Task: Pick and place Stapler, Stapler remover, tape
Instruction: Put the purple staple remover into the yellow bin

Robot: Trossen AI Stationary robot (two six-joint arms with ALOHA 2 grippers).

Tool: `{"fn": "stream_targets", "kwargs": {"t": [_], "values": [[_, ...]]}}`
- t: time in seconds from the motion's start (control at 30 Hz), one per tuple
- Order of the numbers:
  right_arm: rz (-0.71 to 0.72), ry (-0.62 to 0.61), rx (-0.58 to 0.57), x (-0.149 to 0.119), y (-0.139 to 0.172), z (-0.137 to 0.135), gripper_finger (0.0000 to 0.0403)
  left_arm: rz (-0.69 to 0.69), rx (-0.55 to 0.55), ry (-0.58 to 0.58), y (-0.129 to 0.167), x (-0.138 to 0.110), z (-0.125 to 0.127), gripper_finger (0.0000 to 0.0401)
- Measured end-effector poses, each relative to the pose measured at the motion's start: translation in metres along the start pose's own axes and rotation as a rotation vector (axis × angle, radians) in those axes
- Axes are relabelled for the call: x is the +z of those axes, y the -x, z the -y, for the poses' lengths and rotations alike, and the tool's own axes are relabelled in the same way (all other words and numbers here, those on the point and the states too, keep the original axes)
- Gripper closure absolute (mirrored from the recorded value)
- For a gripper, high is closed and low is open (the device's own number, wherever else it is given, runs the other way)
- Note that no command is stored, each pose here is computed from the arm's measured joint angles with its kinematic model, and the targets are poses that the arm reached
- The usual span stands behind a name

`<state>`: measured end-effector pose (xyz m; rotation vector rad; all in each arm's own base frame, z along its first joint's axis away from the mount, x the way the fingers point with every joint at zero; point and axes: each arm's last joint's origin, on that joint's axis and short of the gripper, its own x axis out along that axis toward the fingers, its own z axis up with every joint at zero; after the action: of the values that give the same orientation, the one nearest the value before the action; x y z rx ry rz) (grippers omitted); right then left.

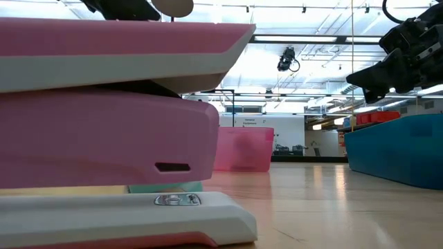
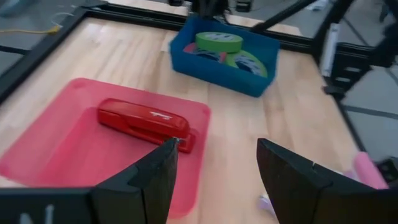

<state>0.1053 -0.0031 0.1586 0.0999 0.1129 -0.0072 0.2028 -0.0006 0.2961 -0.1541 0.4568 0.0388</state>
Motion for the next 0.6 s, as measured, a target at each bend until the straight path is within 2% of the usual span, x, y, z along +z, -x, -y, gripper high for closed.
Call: {"fn": "stream_targets", "kwargs": {"t": [0.27, 0.6], "values": [[0.000, 0.000, 0.000, 0.0000, 0.0000, 0.0000, 0.0382, -0.002, -0.031, 0.013, 0.0000, 0.0001, 0.0010, 0.0176], [0.000, 0.000, 0.000, 0.0000, 0.0000, 0.0000, 0.0382, 0.068, -0.041, 0.000, 0.0001, 0.0068, 0.0020, 0.0176]]}}
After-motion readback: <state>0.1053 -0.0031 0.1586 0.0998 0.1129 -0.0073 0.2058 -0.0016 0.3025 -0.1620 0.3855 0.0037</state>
